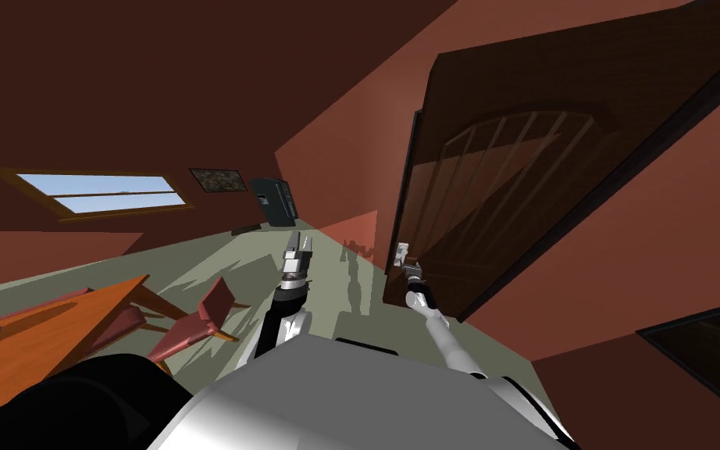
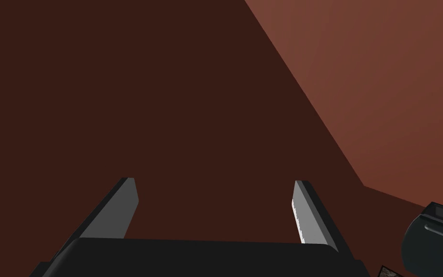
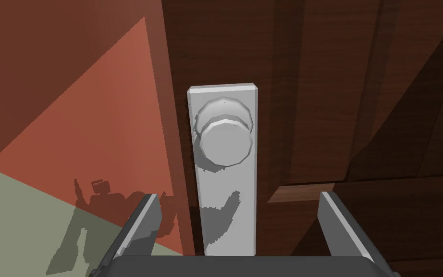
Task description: Pull the door open
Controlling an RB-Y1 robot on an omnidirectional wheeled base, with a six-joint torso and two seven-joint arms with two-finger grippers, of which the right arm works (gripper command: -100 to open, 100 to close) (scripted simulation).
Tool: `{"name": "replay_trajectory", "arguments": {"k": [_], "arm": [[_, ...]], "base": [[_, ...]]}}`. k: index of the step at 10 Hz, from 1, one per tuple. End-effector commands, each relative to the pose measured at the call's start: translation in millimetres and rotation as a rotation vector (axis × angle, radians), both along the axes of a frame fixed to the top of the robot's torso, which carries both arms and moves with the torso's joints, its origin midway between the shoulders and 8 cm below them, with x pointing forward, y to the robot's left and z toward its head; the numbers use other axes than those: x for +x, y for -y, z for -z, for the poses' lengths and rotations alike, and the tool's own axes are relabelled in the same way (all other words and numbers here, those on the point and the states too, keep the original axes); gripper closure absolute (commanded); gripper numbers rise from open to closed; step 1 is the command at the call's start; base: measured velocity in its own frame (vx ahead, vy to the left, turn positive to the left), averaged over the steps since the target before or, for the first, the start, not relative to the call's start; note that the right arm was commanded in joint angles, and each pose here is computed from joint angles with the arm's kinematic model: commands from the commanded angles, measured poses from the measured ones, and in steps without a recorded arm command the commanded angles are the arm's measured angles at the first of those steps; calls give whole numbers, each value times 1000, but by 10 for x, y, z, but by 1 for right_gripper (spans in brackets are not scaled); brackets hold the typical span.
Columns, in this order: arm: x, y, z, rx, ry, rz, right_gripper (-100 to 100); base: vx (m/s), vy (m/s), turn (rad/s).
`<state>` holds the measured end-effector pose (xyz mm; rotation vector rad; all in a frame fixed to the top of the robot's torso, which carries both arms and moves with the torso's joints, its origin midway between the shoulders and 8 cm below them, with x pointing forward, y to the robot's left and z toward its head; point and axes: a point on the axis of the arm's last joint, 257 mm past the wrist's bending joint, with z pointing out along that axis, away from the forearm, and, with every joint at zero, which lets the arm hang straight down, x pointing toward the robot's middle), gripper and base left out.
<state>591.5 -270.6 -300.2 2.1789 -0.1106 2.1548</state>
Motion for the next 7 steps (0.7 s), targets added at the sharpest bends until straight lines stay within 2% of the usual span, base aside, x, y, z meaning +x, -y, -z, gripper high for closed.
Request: {"name": "replay_trajectory", "arguments": {"k": [1,2,3,4,5,6,7], "arm": [[-1,-167,-28,1,6,-30,-100],[-3,-237,-36,2,9,-44,-100],[2,-195,-37,1,7,-34,-100],[-35,58,-14,3,6,-10,-100],[-49,151,-8,3,7,0,-100],[-83,361,0,4,7,21,-100],[-103,471,1,5,8,32,-100]], "base": [[-168,-123,100],[-155,-100,92],[-67,-45,20],[81,33,162],[165,75,154],[188,77,168],[164,49,175]]}}
